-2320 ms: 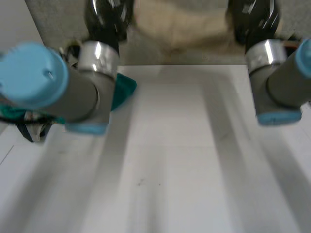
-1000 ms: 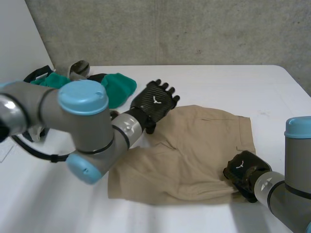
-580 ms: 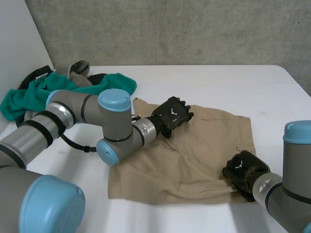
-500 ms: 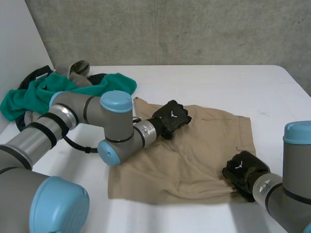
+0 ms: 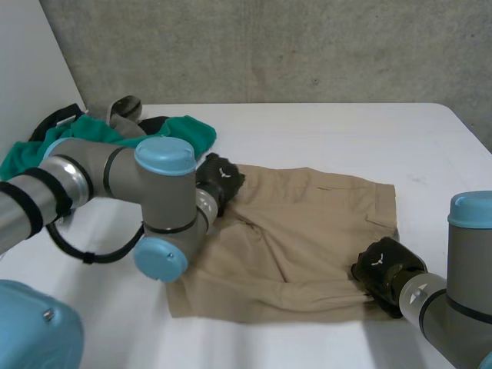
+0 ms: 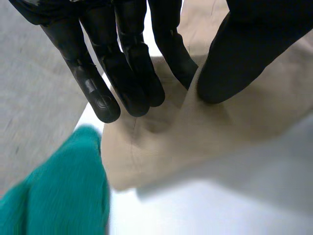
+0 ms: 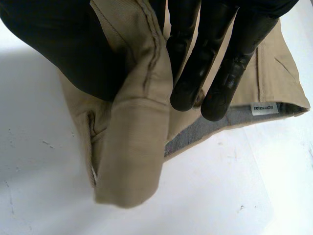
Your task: Fold the laundry.
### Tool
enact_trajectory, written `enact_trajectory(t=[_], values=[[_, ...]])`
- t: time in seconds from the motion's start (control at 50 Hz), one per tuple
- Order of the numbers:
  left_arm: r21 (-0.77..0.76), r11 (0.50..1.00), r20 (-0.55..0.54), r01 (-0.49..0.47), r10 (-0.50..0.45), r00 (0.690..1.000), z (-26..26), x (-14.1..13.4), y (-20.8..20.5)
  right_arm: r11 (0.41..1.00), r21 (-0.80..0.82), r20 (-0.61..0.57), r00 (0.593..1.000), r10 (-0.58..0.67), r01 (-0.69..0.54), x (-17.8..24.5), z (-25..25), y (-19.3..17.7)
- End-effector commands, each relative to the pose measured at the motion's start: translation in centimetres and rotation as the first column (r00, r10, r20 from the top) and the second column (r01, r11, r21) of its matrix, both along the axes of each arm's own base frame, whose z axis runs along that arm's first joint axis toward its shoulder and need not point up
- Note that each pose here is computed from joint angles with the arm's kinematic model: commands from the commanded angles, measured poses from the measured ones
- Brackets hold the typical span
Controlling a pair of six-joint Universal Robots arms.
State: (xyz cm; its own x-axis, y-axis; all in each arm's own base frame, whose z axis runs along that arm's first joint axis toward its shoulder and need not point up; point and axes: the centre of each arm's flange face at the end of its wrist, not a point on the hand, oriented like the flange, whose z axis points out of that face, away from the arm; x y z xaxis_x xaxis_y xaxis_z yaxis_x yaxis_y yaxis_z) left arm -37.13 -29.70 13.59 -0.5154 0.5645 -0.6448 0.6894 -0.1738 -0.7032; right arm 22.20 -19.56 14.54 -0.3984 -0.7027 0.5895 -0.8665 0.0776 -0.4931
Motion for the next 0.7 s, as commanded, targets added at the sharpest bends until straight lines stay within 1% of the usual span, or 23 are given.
enact_trajectory(t=[0.02, 0.08, 0.16, 0.18, 0.22, 0.3, 0.34, 0.44, 0.5, 0.6, 0.7], values=[[0.031, 0.997, 0.048, -0.065, 0.064, 0.997, -0.4, 0.7, 2.7, 1.0, 0.001, 0.001, 1.0, 0.0, 0.0, 0.0, 0.0, 0.0], [0.029, 0.998, 0.041, -0.057, 0.056, 0.998, -0.1, 0.6, 2.9, 1.0, 0.001, 0.001, 1.0, 0.0, 0.0, 0.0, 0.0, 0.0], [-0.018, 0.998, -0.011, -0.054, 0.054, 0.998, 2.4, 0.5, 2.8, 1.0, -0.001, 0.001, 1.0, -0.002, 0.002, 0.0, 0.0, 0.0], [-0.046, 0.997, -0.04, -0.059, 0.057, 0.998, 3.4, 0.5, 2.5, 1.0, 0.0, -0.001, 1.0, -0.001, 0.001, 0.0, 0.0, 0.0], [-0.068, 0.996, -0.061, -0.057, 0.053, 0.997, 3.9, 0.4, 2.3, 1.0, -0.001, 0.0, 1.0, -0.001, 0.001, 0.0, 0.0, 0.0], [-0.104, 0.994, -0.101, -0.015, 0.004, 0.995, 4.6, -0.1, 1.9, 1.0, -0.001, 0.0, 1.0, -0.001, 0.001, 0.0, 0.0, 0.0], [-0.112, 0.993, -0.115, 0.024, -0.037, 0.993, 4.8, -0.4, 1.7, 1.0, -0.001, 0.001, 1.0, -0.002, 0.002, 0.0, 0.0, 0.0], [-0.095, 0.99, -0.122, 0.102, -0.113, 0.986, 3.7, -0.6, 0.6, 1.0, 0.001, 0.0, 1.0, -0.002, 0.002, 0.0, 0.0, 0.0], [-0.077, 0.986, -0.123, 0.15, -0.158, 0.98, 2.1, -1.2, 0.1, 1.0, 0.004, -0.001, 1.0, -0.002, 0.002, 0.0, -0.1, 0.1], [-0.057, 0.984, -0.117, 0.171, -0.177, 0.977, -0.1, -1.8, -1.1, 1.0, 0.005, -0.001, 1.0, -0.002, 0.002, -0.1, -0.2, 0.1], [-0.033, 0.986, -0.105, 0.163, -0.166, 0.981, -1.2, -1.6, -1.7, 1.0, 0.002, 0.0, 1.0, -0.003, 0.003, -0.1, -0.2, 0.1]])
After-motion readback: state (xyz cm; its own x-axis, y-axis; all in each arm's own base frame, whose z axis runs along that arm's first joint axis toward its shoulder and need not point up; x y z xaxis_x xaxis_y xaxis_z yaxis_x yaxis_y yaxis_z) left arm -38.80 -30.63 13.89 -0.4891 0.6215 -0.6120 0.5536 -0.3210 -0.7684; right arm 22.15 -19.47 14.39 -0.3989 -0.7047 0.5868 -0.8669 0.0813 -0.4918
